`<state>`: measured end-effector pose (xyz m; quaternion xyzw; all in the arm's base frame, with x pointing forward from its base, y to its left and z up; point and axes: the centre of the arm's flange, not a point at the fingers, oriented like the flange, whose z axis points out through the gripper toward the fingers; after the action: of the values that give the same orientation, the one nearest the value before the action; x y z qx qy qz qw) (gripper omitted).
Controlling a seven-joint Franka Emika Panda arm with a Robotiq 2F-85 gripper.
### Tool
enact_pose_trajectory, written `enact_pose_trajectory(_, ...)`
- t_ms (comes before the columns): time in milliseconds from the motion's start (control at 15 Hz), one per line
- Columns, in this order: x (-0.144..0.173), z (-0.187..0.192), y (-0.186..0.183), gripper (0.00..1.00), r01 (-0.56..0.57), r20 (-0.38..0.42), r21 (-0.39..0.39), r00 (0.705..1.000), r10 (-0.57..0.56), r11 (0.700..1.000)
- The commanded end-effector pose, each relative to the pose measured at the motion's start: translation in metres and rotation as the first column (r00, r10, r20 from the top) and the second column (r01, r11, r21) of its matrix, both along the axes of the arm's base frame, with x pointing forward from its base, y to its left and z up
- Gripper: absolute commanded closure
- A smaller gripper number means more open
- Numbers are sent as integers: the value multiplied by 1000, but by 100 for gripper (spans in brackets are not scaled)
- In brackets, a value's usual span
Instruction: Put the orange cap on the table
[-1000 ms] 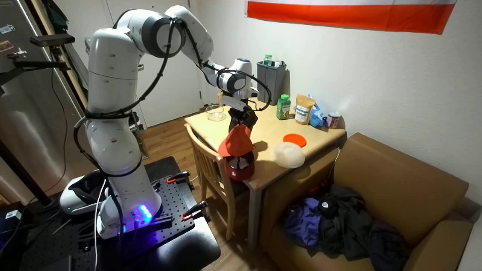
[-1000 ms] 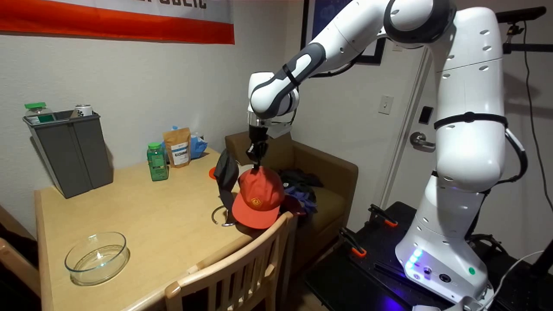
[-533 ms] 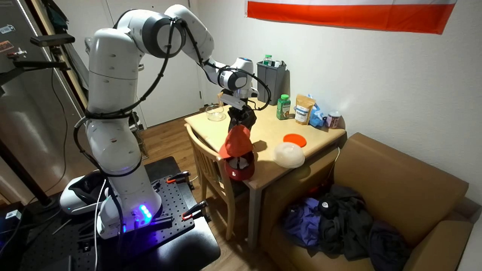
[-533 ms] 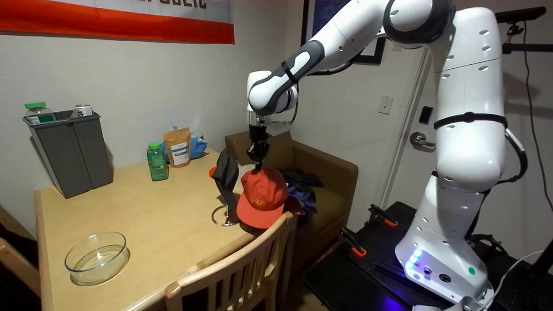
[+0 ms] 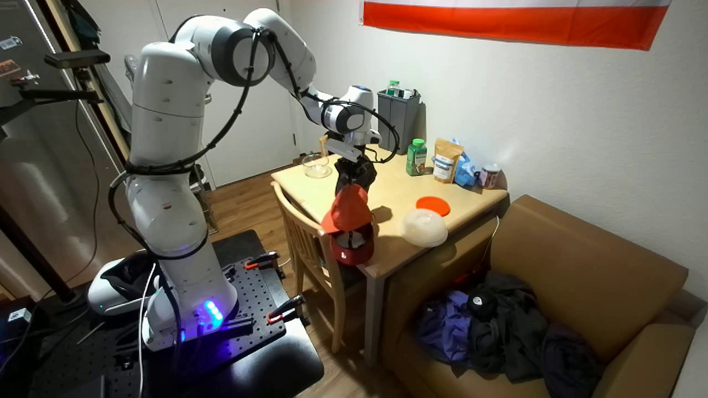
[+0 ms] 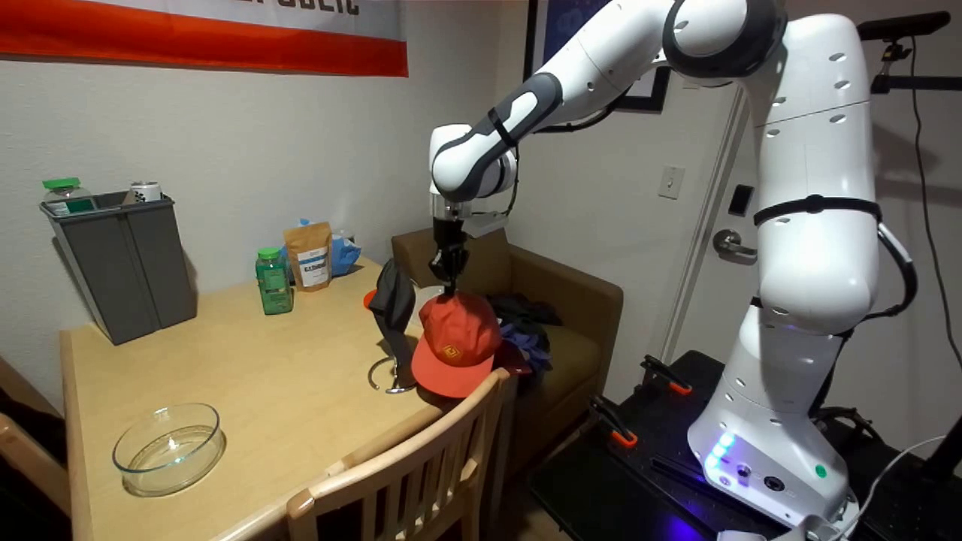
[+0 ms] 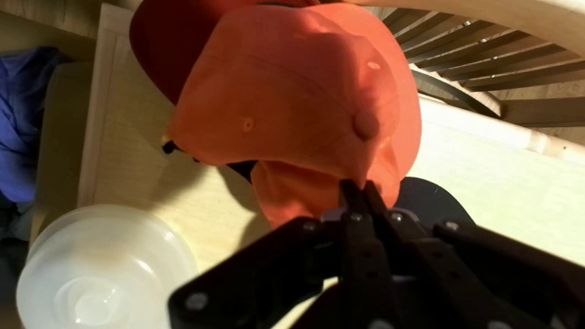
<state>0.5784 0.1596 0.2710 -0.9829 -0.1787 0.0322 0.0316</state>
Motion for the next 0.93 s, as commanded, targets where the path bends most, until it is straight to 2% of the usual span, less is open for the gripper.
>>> enact_pose_trajectory(0,24,0,-11,99,26,-14,-10,1000,-26,1000)
enact_pose_trajectory(600,58,-45,-43,99,97,-92,-13,991,-98,995)
enact_pose_trajectory(867,63,-71,-44,99,92,-92,-16,991,-93,996)
